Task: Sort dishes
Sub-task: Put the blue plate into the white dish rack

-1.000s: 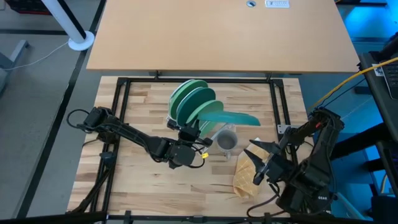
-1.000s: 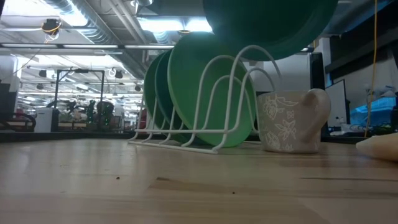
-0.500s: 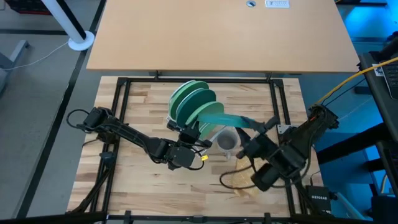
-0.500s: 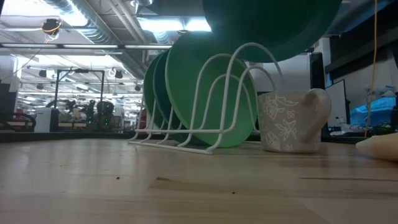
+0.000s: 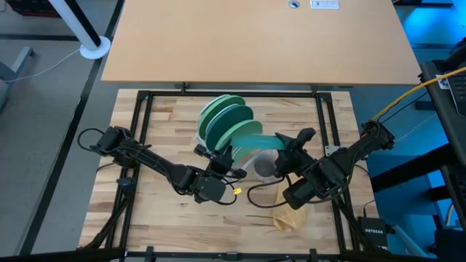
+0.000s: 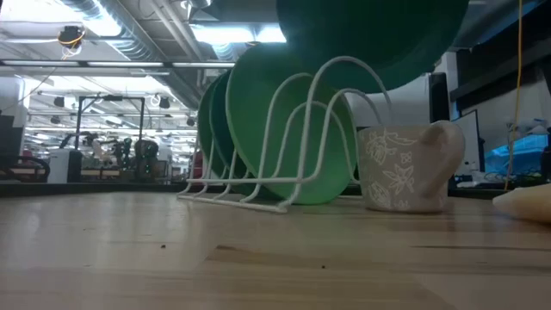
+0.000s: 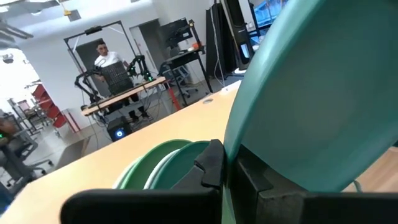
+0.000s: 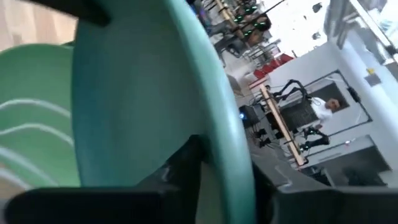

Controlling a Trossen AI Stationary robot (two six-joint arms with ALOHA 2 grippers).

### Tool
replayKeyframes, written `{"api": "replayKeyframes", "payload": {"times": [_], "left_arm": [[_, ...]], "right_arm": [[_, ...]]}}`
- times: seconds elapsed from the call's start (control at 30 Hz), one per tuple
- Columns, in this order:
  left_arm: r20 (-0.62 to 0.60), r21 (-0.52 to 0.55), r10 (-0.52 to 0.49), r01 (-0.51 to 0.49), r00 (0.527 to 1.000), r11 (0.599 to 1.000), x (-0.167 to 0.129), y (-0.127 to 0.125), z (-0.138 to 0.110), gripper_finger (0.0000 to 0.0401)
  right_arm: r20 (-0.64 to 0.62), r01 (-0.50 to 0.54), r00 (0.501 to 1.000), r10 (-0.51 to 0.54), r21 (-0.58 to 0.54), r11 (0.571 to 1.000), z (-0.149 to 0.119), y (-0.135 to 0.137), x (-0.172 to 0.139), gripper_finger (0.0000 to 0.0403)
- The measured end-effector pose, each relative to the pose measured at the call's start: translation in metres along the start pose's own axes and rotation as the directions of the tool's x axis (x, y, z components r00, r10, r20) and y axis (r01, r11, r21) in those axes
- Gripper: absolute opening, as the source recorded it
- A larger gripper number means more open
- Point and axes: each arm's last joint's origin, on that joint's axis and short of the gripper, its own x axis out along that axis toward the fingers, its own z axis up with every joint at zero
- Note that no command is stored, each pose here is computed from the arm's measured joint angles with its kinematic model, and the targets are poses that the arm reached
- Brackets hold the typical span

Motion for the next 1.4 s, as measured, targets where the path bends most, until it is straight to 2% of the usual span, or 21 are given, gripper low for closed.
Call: {"api": "replayKeyframes", "payload": {"times": [0.2, 0.33, 0.77, 1.03, 1.27, 1.4], "left_arm": [[0.008, 0.022, -0.018, 0.018, 1.0, 1.0, -0.012, 0.0, -0.001, 0.0003], [0.014, 0.016, -0.046, 0.046, 0.999, 0.999, -0.02, -0.001, -0.001, 0.0015], [0.033, -0.124, -0.146, 0.149, 0.989, 0.981, -0.046, -0.002, -0.009, 0.0029], [0.018, -0.218, -0.263, 0.261, 0.965, 0.941, -0.055, -0.006, -0.033, 0.003], [-0.039, -0.187, -0.384, 0.371, 0.923, 0.91, -0.067, -0.009, -0.052, 0.0044], [-0.066, -0.194, -0.412, 0.393, 0.909, 0.899, -0.072, -0.009, -0.059, 0.0052]], "right_arm": [[-0.021, -0.034, 0.999, 0.033, -0.072, 0.997, 0.0, 0.001, 0.001, 0.0048], [-0.034, -0.055, 0.998, 0.052, -0.111, 0.992, -0.001, 0.001, 0.001, 0.0051], [-0.071, -0.137, 0.99, 0.124, -0.229, 0.964, -0.001, 0.004, 0.001, 0.0053], [-0.081, -0.254, 0.967, 0.241, -0.327, 0.91, 0.005, 0.01, 0.002, 0.0056], [-0.14, -0.382, 0.924, 0.355, -0.336, 0.861, 0.01, 0.012, 0.017, 0.0057], [-0.15, -0.443, 0.897, 0.417, -0.324, 0.836, 0.014, 0.012, 0.029, 0.0057]]}}
